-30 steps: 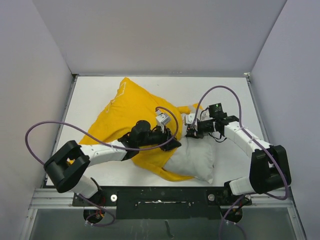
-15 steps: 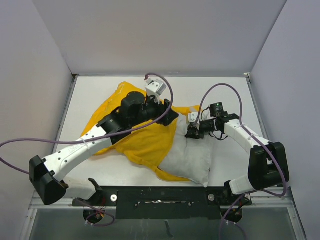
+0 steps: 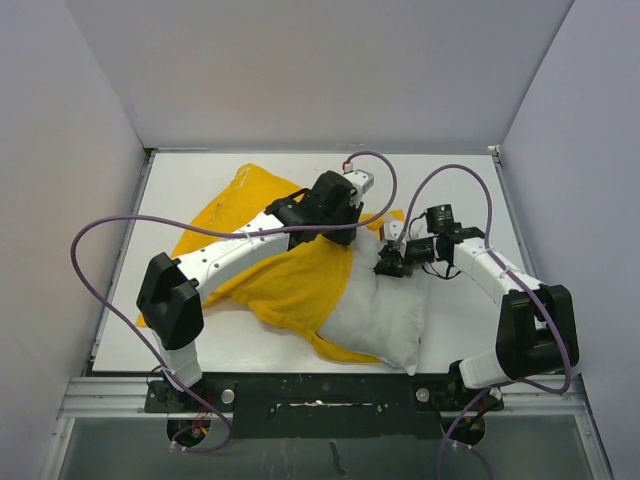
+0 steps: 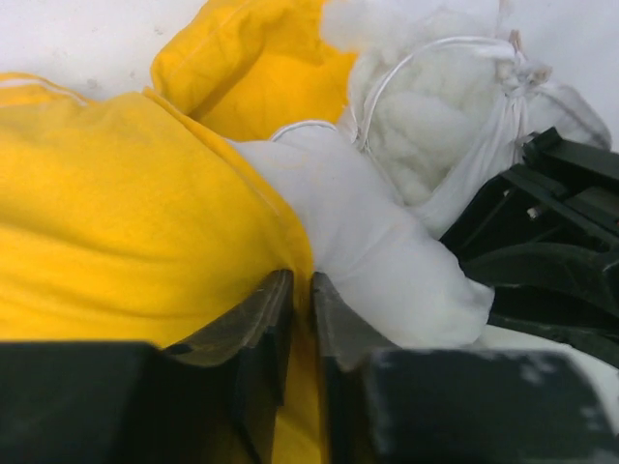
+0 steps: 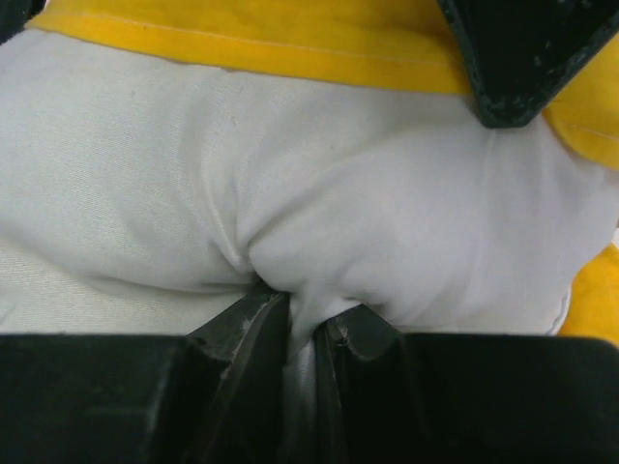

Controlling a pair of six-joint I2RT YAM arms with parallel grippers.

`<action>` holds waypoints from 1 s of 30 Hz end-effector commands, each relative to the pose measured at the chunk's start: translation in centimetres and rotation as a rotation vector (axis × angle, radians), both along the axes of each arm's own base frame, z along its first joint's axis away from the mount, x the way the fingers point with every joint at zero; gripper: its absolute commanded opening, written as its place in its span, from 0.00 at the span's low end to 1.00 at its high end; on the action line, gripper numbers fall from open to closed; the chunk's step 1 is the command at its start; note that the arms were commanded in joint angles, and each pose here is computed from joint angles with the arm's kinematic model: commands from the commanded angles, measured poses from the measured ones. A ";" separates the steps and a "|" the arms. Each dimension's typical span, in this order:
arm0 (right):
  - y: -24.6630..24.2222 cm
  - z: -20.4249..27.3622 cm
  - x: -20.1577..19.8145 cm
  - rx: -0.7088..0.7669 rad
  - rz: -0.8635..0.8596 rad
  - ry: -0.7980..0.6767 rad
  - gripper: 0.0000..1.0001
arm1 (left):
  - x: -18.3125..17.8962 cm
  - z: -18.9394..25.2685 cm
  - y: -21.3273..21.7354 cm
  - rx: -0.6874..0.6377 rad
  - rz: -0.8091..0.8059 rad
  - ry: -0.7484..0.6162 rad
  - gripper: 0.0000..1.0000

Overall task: Put the pillow into the pillowcase
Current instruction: Stuff the pillow into the pillowcase.

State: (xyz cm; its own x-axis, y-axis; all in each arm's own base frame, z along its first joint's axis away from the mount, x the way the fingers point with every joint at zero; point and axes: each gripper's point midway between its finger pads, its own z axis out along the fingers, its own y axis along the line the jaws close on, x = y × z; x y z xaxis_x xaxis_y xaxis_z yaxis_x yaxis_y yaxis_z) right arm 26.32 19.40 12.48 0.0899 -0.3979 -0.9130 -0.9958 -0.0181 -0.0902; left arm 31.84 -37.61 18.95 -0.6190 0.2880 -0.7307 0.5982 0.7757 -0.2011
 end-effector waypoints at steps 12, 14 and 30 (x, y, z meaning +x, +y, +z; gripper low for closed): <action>0.3 11.6 6.9 0.145 -0.214 -0.028 0.05 | -3.9 21.6 -5.3 -0.634 -0.385 -0.136 0.00; -0.3 15.9 7.8 0.227 -0.229 -0.067 0.04 | -5.0 24.6 -5.5 -0.725 -0.453 -0.156 0.00; -7.3 8.4 -2.5 -0.021 -0.077 0.002 0.67 | -6.4 0.8 -6.0 -0.865 -0.404 0.132 0.00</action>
State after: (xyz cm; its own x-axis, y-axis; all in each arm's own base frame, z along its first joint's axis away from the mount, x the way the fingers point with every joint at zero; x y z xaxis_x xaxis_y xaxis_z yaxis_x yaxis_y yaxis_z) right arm 28.69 13.91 14.47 -0.0679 -0.4593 -0.8857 -0.9838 0.1784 -0.0172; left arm 27.56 -41.92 19.30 -0.6888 -0.0419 -0.7238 0.6934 0.2534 -0.6745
